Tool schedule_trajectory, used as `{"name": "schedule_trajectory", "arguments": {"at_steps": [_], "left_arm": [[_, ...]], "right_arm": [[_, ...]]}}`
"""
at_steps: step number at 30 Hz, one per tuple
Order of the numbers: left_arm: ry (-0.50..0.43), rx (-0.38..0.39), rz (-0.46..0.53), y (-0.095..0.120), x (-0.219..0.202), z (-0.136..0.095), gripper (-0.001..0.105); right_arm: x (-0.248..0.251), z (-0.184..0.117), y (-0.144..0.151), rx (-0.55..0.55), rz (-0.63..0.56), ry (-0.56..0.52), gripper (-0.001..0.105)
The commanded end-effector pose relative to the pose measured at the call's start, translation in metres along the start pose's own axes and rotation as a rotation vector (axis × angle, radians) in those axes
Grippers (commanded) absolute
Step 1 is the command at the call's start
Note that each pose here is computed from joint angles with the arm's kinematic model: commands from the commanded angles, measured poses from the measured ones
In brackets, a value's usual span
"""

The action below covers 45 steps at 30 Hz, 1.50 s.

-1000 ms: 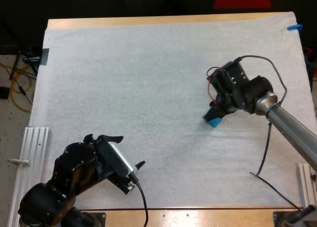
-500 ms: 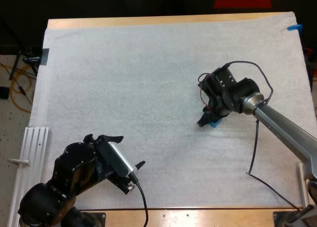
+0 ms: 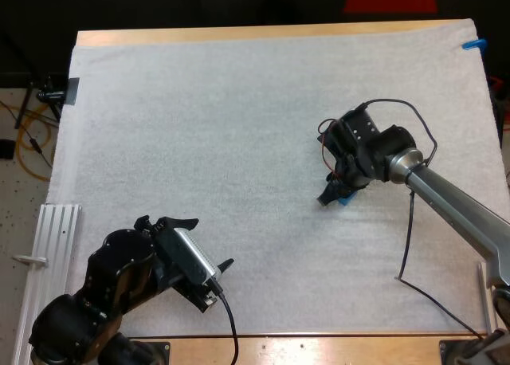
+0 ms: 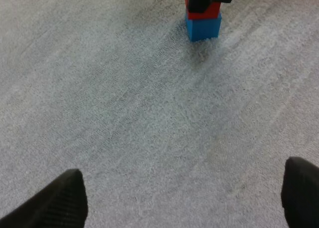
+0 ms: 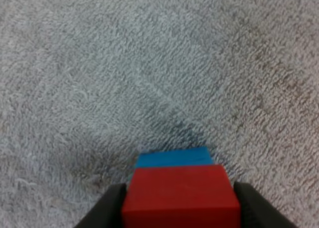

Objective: Stack red cube on blue cube

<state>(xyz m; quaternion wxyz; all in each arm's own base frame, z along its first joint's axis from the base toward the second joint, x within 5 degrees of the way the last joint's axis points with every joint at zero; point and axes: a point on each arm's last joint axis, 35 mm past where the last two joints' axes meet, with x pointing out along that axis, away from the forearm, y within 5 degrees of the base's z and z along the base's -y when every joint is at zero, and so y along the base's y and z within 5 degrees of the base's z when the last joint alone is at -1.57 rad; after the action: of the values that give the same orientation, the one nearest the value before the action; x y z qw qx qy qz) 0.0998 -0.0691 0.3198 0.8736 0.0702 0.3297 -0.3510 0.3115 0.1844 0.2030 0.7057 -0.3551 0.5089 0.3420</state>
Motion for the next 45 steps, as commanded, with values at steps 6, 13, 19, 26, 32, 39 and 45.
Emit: {"name": "schedule_trajectory", "arguments": {"at_steps": [6,13,19,26,32,39,45], "left_arm": [[-0.008,0.008,0.008,0.000,-0.001,0.002,0.076],[-0.008,0.008,0.008,0.000,-0.001,0.002,0.076],[-0.008,0.008,0.008,0.000,-0.001,0.002,0.076],[-0.008,0.008,0.008,0.000,-0.001,0.002,0.076],[-0.008,0.008,0.008,0.000,-0.001,0.002,0.076],[-0.030,-0.054,0.020,0.001,-0.002,0.004,0.076],[-0.180,-0.146,0.151,0.019,-0.007,0.018,0.076]], "right_arm": [[-0.001,0.000,-0.001,-0.011,0.004,0.014,0.045],[-0.001,0.000,-0.001,-0.011,0.004,0.014,0.049],[-0.006,0.005,-0.003,-0.011,0.000,-0.009,0.049],[-0.024,0.017,-0.010,0.021,0.001,-0.045,0.067],[-0.049,0.023,-0.014,0.021,0.000,-0.047,0.070],[-0.097,0.015,-0.030,0.121,-0.080,-0.216,0.070],[-0.135,-0.014,-0.070,0.317,-0.149,-0.370,0.070]]}}
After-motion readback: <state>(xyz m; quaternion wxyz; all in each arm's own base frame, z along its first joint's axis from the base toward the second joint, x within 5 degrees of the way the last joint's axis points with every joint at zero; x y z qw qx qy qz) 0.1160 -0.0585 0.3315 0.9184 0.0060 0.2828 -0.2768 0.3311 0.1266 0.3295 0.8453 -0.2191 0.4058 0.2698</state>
